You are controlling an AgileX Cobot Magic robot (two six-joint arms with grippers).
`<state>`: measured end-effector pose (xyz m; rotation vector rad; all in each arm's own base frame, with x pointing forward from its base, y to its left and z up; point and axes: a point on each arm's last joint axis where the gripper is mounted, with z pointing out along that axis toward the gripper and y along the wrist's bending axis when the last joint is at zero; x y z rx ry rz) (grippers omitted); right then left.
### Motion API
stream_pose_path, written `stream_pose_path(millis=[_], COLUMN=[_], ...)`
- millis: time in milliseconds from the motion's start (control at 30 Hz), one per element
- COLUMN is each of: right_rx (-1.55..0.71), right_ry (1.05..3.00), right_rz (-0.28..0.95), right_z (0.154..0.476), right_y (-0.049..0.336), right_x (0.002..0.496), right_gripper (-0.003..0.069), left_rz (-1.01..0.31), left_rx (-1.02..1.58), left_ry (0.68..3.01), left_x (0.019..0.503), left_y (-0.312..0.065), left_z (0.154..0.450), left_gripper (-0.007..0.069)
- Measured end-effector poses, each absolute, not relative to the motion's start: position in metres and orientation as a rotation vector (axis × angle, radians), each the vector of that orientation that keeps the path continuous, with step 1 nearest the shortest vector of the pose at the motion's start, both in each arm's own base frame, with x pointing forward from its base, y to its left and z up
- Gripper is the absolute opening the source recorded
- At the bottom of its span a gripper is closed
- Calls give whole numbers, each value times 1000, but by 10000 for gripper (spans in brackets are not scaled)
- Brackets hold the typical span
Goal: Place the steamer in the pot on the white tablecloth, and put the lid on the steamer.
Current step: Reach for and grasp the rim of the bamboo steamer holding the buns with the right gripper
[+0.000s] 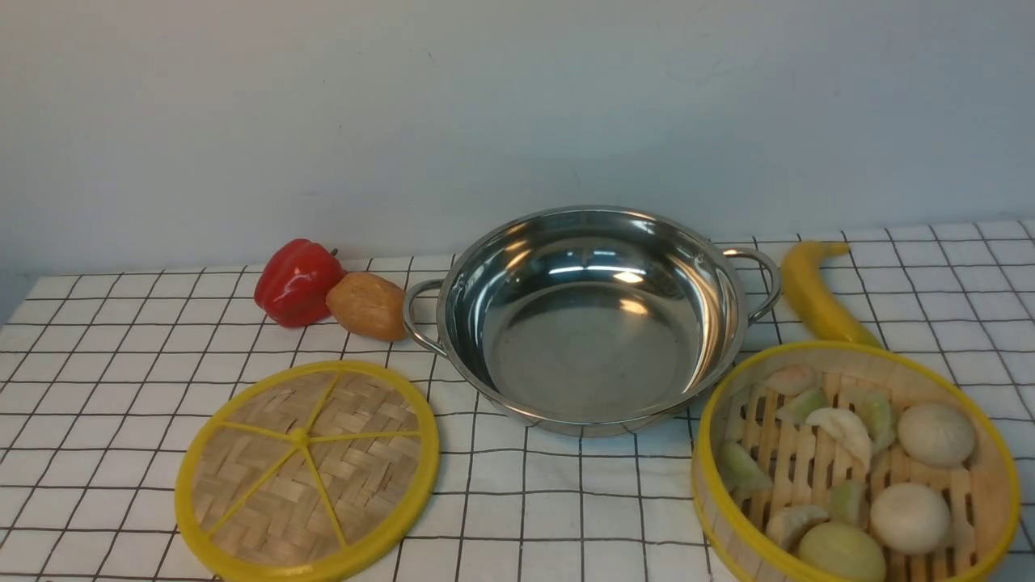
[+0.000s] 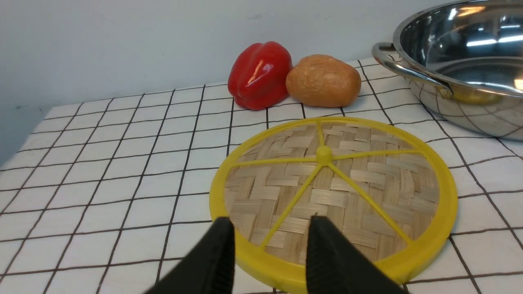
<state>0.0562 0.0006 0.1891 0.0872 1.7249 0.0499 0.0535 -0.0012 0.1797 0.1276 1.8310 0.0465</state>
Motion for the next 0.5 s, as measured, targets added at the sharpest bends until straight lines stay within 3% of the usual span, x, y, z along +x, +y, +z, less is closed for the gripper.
stream_pose_path(millis=[400, 500], right_rx=[86, 62], right_ry=[1725, 1727], right_rz=[48, 16], right_z=[189, 189], right_y=[1, 0], right_x=[56, 56], right_gripper=[242, 242], left_rz=[64, -30], left_rx=[139, 66], left_ry=[1830, 1834], left_x=[54, 53], left_y=[-1, -3], left_z=[180, 180], left_gripper=[243, 243])
